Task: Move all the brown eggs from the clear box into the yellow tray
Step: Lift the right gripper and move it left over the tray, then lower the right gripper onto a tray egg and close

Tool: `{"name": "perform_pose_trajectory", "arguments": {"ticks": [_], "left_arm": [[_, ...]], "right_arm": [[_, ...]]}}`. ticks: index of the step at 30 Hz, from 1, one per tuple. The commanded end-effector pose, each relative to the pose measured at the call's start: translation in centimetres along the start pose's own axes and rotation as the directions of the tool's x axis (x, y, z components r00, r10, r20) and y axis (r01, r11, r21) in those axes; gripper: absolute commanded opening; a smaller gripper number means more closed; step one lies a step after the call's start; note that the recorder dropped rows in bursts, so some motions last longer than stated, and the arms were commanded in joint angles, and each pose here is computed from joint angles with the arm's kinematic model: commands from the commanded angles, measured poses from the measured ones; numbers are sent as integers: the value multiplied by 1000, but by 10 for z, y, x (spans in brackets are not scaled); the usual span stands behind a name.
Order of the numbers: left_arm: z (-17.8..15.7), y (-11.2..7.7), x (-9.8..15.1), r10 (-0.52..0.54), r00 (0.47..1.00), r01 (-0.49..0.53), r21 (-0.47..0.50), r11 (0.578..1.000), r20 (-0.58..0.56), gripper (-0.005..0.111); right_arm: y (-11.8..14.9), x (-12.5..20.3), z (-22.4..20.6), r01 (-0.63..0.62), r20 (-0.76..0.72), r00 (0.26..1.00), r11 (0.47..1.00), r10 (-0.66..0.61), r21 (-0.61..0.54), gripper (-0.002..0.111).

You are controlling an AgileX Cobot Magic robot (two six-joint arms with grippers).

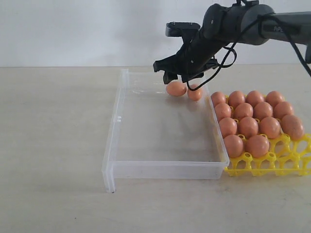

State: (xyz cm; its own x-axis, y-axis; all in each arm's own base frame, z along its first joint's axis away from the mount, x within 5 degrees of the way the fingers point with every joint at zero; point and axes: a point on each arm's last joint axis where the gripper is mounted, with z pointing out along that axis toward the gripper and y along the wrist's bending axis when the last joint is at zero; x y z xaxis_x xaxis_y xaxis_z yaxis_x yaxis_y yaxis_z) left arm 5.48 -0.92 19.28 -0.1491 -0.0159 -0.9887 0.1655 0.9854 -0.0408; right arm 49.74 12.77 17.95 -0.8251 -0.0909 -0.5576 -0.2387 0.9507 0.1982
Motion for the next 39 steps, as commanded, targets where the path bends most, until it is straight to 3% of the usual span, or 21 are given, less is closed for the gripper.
{"name": "perform_pose_trajectory", "arguments": {"ticks": [1,3,31,33,36,39], "left_arm": [[0,0,1,-1,1000,1,-3,1000,1,4],[0,0,1,-1,1000,1,-3,1000,1,4],[0,0,1,-1,1000,1,-3,1000,1,4],[0,0,1,-1,1000,1,-3,1000,1,4],[0,0,1,-1,1000,1,-3,1000,1,4],[0,0,1,-1,1000,1,-3,1000,1,4]], "right_arm": [[-18,-2,-4,37,-26,999,985,-33,171,50],[-23,0,-5,42,-47,998,973,-32,226,50],[-35,26,45,-50,-86,994,969,73,242,49],[-35,26,45,-50,-88,993,969,73,242,39],[-35,27,45,-48,-100,992,969,74,244,4],[-35,27,45,-49,-101,992,968,76,245,0]]}}
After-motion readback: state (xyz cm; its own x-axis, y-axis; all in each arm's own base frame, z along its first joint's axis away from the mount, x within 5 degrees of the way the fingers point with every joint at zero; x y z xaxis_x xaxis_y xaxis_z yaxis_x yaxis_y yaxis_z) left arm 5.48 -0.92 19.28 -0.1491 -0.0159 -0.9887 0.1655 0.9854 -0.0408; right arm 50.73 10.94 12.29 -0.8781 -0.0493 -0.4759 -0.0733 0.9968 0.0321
